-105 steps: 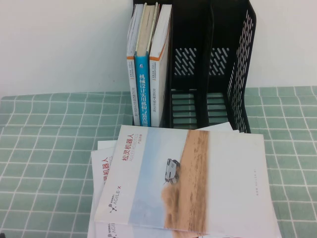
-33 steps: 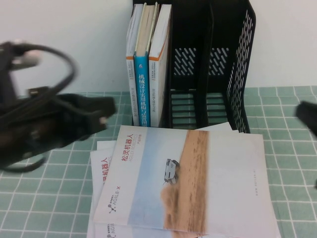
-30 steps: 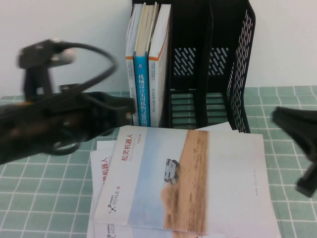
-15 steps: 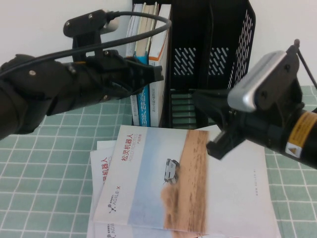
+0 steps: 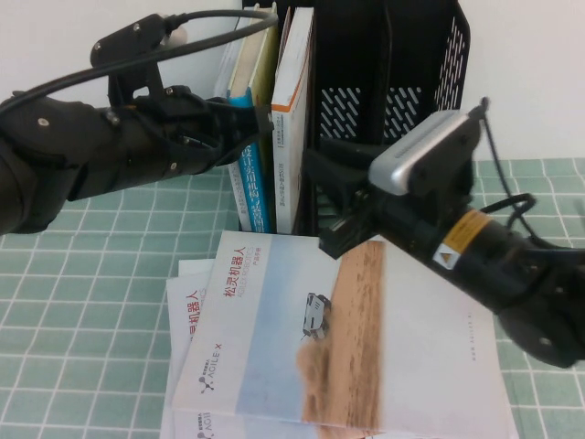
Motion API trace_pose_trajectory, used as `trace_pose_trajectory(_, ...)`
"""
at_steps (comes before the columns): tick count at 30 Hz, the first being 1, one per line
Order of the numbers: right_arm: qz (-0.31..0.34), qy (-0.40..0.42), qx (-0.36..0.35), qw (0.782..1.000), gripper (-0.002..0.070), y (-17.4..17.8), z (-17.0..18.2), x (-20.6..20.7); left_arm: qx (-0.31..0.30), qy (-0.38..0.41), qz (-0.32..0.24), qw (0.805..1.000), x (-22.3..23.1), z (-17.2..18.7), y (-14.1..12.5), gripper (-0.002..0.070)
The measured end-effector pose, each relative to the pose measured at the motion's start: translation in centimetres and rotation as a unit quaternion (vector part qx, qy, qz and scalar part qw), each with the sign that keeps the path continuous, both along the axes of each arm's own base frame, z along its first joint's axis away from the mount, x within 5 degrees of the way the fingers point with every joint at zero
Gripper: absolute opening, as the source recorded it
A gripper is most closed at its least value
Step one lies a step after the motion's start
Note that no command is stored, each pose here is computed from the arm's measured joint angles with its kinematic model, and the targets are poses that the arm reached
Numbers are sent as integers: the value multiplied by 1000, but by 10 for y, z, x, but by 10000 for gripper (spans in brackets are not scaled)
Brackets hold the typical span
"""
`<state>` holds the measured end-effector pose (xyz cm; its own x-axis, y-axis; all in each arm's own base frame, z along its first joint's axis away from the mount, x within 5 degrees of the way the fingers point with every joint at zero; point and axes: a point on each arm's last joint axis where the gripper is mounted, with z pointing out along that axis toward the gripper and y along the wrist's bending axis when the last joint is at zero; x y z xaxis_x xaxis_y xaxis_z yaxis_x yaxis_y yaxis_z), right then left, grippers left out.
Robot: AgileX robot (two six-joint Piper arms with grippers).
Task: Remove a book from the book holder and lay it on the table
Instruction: Hold the bookshelf
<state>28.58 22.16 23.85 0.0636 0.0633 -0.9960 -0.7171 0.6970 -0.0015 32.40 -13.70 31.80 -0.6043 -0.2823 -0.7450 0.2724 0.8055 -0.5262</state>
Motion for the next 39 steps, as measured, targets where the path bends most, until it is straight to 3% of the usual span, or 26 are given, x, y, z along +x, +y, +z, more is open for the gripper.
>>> trace_pose_trajectory(5, -11, -1, -19, 1000, 422, 15, -22, 23, 0, 2, -3, 1000, 0, 0, 0, -3)
trace_pose_trajectory(8, -33, -4, -16, 999, 483, 20, -28, 38, 0, 2, -3, 1000, 0, 0, 0, -3)
trace_pose_trajectory(17, -52, -13, 6, 999, 505, 38, -36, 68, 0, 2, -3, 1000, 0, 0, 0, -3)
trace_pose_trajectory(33, -40, -3, 10, 999, 505, 45, -35, 65, -1, 3, 0, 1000, 0, 0, 2, -3)
trace_pose_trajectory(39, -73, -16, -2, 997, 505, 44, -35, 66, -1, 1, 3, 1000, 1, 0, 2, -3)
